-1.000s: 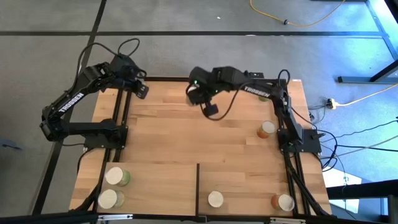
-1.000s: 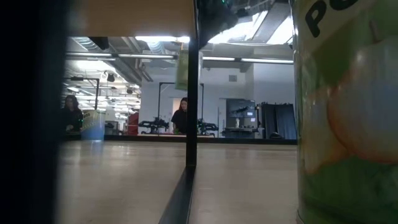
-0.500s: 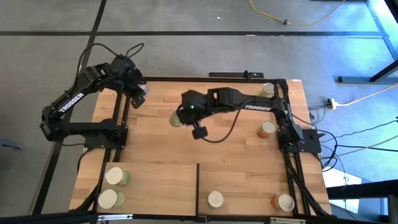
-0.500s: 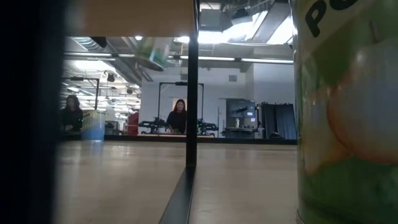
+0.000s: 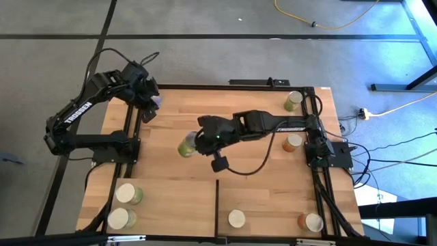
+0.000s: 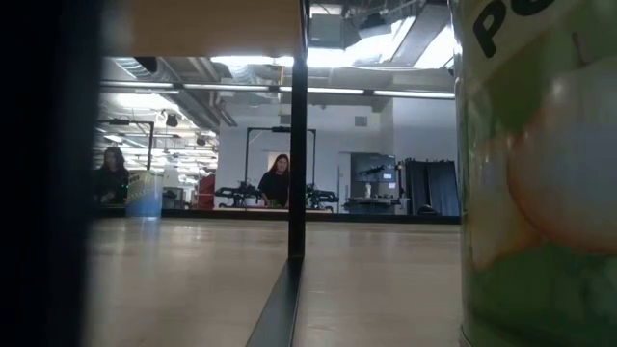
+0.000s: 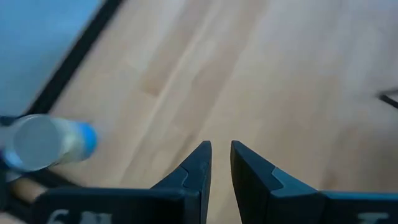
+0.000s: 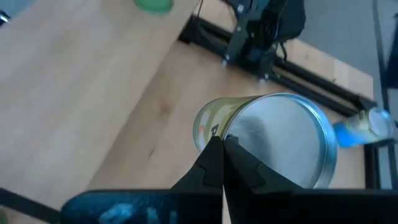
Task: Pick and place cans onto a shelf
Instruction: Put the canned peaches on the shelf
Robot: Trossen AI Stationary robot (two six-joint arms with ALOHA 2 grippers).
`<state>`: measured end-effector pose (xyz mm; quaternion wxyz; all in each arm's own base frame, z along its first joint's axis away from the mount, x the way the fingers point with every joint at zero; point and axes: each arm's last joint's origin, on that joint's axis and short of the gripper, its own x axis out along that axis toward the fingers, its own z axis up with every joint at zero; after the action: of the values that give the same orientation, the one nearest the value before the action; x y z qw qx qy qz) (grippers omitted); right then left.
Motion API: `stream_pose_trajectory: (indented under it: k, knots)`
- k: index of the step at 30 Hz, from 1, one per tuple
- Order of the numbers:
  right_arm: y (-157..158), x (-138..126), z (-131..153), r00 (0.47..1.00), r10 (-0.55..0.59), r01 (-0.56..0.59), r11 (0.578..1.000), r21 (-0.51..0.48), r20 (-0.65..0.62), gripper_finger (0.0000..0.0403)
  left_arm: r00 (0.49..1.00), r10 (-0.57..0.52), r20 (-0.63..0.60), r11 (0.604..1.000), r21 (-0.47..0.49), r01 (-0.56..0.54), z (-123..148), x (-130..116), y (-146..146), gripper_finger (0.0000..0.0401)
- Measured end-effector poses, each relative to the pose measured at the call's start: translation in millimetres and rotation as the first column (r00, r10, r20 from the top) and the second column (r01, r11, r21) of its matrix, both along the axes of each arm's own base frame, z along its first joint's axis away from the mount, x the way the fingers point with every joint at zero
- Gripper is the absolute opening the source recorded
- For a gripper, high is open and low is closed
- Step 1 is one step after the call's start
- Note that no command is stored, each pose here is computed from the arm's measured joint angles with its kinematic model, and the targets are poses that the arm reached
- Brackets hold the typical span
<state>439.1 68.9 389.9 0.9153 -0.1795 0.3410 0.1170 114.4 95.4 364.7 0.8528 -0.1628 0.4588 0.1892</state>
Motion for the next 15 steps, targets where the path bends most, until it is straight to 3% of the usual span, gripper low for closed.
stream_pose_trajectory:
  k: [6, 15]
  knots:
    - [24.2, -0.5, 6.5, 0.997, 0.022, -0.026, 0.998, 0.051, 0.07, 0.0, 0.984, -0.161, 0.075, 0.983, -0.075, 0.166, 0.4, 0.1, -8.1, 0.0053]
    - [59.6, -14.0, 6.4, 0.998, 0.057, -0.06, 0.992, 0.115, 0.025, 0.0, 0.975, -0.216, 0.045, 0.971, -0.092, 0.219, -0.9, -0.1, -16.6, 0.0053]
